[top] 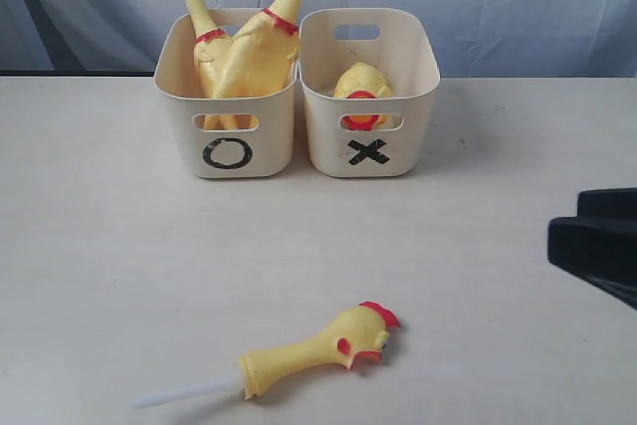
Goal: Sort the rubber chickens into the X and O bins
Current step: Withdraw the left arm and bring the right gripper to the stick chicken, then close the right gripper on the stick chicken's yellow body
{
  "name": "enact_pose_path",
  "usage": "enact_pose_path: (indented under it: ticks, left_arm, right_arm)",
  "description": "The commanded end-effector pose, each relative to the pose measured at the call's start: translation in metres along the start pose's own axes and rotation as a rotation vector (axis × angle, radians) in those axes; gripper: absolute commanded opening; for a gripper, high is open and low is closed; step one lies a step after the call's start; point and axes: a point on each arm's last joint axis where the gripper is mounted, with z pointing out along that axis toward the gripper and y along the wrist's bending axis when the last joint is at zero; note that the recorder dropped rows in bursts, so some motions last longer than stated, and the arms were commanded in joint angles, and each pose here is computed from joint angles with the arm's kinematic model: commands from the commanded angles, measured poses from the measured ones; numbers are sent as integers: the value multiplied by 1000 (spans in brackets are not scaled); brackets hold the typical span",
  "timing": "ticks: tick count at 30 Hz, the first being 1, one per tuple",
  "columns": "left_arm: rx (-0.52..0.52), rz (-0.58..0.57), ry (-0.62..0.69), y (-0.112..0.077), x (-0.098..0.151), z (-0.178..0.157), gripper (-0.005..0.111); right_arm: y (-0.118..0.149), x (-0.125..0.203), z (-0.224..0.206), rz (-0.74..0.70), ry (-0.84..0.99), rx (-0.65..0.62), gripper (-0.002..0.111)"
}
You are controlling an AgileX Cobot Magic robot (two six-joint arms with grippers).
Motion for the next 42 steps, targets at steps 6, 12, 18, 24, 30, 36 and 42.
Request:
enact_pose_path:
  ticks: [6,12,18,24,30,36,42]
  left_arm:
    - [4,-10,-21,0,1,-3,0]
    - [5,-10,-19,0,2,-3,0]
    - [7,-14,-19,-1,2,-3,0]
    - [1,-3,-18,0,2,-3,0]
    - [-30,17,-29,3,1,-4,0]
    - [-84,-18,-30,8,1,-4,0]
    - [-82,-22,-28,7,1,-4,0]
  right_arm:
    - [-21,10,67,-251,292,-13,35]
    - [-34,22,111,-416,484,-88,35]
    - [-43,20,149,-569,568,-189,35]
    - [-42,22,187,-610,650,-332,35]
    - [-26,32,221,-734,699,-460,35]
    - [-16,40,246,-843,749,-504,35]
    - [-11,51,266,-936,796,-530,35]
